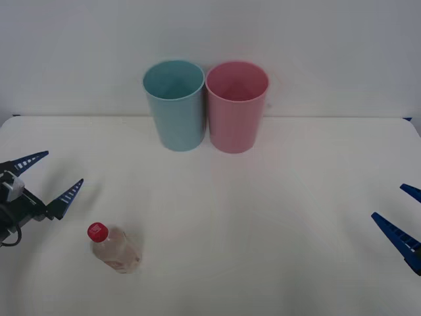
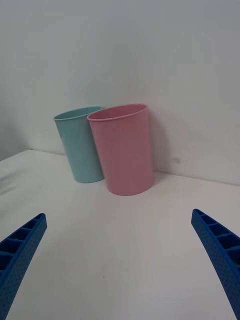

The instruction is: Grasp the object on the table and drop it into the matching bin: aluminum can to the light blue bin, PET bottle to the pink bin.

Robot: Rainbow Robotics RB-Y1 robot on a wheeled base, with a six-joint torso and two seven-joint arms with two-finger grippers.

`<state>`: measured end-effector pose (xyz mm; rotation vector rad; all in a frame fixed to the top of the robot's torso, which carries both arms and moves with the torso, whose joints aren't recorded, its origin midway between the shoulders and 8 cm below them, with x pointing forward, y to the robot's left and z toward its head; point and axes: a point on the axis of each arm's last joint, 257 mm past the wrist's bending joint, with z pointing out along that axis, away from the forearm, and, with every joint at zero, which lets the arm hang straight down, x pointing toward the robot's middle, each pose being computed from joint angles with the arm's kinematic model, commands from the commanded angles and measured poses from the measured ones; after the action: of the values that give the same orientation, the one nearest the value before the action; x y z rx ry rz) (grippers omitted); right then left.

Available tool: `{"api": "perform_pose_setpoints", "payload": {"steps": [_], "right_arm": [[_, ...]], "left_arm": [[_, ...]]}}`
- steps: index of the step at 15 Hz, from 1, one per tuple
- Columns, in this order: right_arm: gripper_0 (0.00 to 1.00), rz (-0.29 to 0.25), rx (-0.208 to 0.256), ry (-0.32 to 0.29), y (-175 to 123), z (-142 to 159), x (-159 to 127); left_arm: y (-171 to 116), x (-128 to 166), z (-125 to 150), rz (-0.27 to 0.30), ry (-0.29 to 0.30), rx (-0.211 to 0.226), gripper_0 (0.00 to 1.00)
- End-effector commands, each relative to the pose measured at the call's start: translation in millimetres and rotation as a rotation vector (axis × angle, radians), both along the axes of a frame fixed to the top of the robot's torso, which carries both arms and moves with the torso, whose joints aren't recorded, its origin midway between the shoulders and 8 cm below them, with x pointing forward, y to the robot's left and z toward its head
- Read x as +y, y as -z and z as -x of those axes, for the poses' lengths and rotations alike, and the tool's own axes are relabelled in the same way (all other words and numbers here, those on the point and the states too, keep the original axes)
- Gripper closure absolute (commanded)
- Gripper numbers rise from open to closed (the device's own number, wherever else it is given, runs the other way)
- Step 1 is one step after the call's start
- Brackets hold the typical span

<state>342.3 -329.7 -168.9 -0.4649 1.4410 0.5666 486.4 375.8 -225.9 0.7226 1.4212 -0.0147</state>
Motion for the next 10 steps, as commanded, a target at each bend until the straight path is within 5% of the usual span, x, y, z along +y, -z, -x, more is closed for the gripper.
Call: {"api": "perform_pose_setpoints", "payload": {"steps": [1, 10], "right_arm": [[0.00, 0.000, 0.000, 0.000, 0, 0, 0], [0.00, 0.000, 0.000, 0.000, 0, 0, 0]], "left_arm": [[0, 5, 1, 0.001, -0.012, -0.001, 0.00], [3, 12, 13, -0.002, 0.004, 0.016, 0.00]]}}
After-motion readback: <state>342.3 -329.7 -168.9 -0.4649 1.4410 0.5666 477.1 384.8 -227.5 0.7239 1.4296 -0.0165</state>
